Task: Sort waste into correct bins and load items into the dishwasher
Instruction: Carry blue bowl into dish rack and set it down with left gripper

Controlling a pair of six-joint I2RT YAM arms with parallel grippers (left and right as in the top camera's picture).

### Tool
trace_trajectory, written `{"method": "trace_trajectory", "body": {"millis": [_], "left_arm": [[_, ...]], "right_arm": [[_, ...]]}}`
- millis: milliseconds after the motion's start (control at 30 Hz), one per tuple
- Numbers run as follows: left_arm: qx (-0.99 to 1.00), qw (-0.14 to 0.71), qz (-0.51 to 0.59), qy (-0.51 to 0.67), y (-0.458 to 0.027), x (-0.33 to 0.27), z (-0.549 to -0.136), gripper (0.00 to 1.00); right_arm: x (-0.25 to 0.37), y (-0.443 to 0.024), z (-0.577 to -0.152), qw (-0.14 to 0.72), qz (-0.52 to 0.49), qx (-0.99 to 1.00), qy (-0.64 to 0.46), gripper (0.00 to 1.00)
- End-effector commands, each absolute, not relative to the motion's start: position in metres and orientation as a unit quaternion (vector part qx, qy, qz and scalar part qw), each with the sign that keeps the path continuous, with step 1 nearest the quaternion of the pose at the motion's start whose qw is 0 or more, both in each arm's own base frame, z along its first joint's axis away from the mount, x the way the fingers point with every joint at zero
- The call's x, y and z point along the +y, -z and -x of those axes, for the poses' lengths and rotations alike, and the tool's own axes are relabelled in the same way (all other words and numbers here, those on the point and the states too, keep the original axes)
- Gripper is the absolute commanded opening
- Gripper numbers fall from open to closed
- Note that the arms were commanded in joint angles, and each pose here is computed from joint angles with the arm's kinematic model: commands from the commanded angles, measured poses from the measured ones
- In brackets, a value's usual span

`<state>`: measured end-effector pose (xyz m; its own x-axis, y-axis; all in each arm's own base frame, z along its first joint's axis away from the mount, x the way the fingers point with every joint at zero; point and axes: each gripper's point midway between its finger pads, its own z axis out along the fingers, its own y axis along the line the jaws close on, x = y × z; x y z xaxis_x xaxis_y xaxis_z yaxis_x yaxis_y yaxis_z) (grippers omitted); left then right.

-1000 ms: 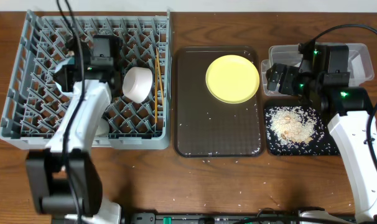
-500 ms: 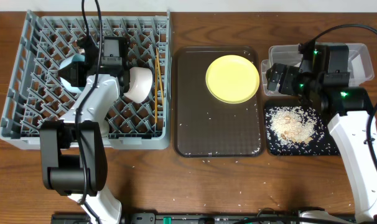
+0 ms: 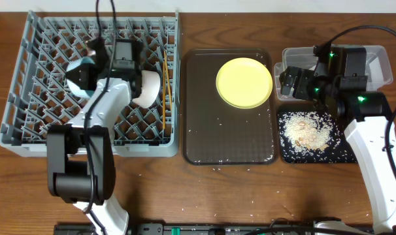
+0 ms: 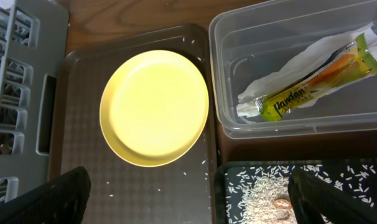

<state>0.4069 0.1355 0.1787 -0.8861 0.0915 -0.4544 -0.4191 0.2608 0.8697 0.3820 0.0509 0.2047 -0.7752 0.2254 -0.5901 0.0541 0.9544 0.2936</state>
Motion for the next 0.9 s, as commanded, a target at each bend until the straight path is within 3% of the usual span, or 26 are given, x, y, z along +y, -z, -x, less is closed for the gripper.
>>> {"method": "trace_trajectory", "body": {"millis": [0, 533, 567, 700, 867], "left_arm": [[0.767, 0.217, 0.09, -0.597, -0.172, 0.122, -0.411, 0.08], [0.799, 0.21, 0.065, -0.559, -0.147, 0.115, -0.411, 0.14], [0.799, 0.211, 0.065, -0.559, -0.147, 0.115, -0.412, 0.17], [0.826, 0.217, 0.047, -0.517, -0.133, 0.104, -0.419, 0.47], [0.84, 0.248, 0.018, -0.482, -0.133, 0.07, -0.429, 0.5]], "right_arm": [[0.048, -0.21, -0.383, 0.334, -0.079, 0.931, -0.127, 0.99], [0.048, -0.21, -0.383, 0.334, -0.079, 0.931, -0.127, 0.99], [0.048, -0.21, -0.383, 0.334, -0.079, 0.931, -0.127, 0.99], [0.048, -0.21, -0.383, 0.334, -0.079, 0.931, -0.127, 0.99], [0.048, -0.21, -0.383, 0.334, -0.079, 0.931, -0.127, 0.99]]}}
